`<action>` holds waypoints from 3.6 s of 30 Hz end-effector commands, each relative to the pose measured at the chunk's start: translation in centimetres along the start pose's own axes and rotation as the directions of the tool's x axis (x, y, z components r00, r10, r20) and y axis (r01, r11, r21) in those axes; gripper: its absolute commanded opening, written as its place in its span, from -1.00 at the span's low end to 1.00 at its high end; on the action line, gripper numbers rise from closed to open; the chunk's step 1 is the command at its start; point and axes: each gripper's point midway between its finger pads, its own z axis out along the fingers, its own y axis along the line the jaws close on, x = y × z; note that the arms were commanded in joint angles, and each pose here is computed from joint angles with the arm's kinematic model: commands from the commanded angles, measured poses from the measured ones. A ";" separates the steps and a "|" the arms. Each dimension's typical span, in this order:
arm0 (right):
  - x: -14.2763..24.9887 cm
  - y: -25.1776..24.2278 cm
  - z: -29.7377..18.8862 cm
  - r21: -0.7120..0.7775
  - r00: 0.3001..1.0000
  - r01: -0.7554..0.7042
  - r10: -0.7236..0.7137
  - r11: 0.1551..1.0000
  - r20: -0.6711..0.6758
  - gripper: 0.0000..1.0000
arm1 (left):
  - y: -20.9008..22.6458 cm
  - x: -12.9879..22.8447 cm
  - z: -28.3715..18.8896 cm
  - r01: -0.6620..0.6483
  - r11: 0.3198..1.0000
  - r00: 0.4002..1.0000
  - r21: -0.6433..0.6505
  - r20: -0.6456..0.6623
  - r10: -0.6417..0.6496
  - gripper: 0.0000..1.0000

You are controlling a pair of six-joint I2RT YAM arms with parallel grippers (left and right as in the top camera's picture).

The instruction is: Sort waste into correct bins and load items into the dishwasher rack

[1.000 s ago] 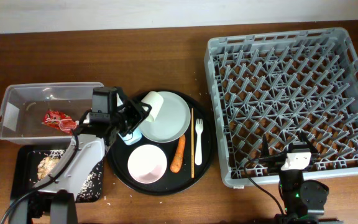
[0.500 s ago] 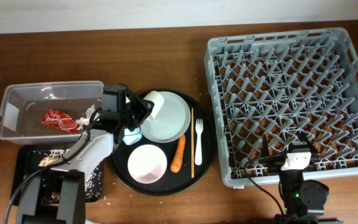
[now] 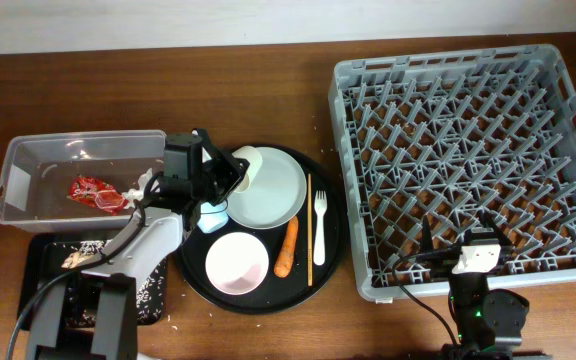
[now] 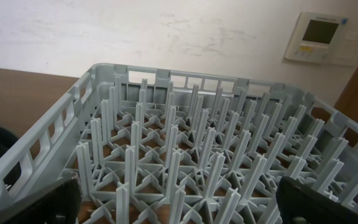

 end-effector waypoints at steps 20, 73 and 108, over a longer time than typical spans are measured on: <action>0.2 0.1 0.0 -0.002 1.000 -0.001 0.001 1.000 -0.001 0.97 | -11.4 4.8 -10.5 -0.322 0.875 0.898 0.361 -0.177 0.404 -0.99; -22.3 13.3 -1.8 -0.939 0.949 -0.315 0.068 0.140 -0.308 0.86 | -25.9 14.8 -21.4 -0.256 0.247 0.515 0.935 -0.084 0.853 -1.00; -20.5 13.3 -1.2 -0.898 0.915 -0.400 0.036 0.181 -0.401 0.54 | -26.9 15.8 -19.9 -0.318 0.268 0.529 0.909 -0.064 0.846 -1.00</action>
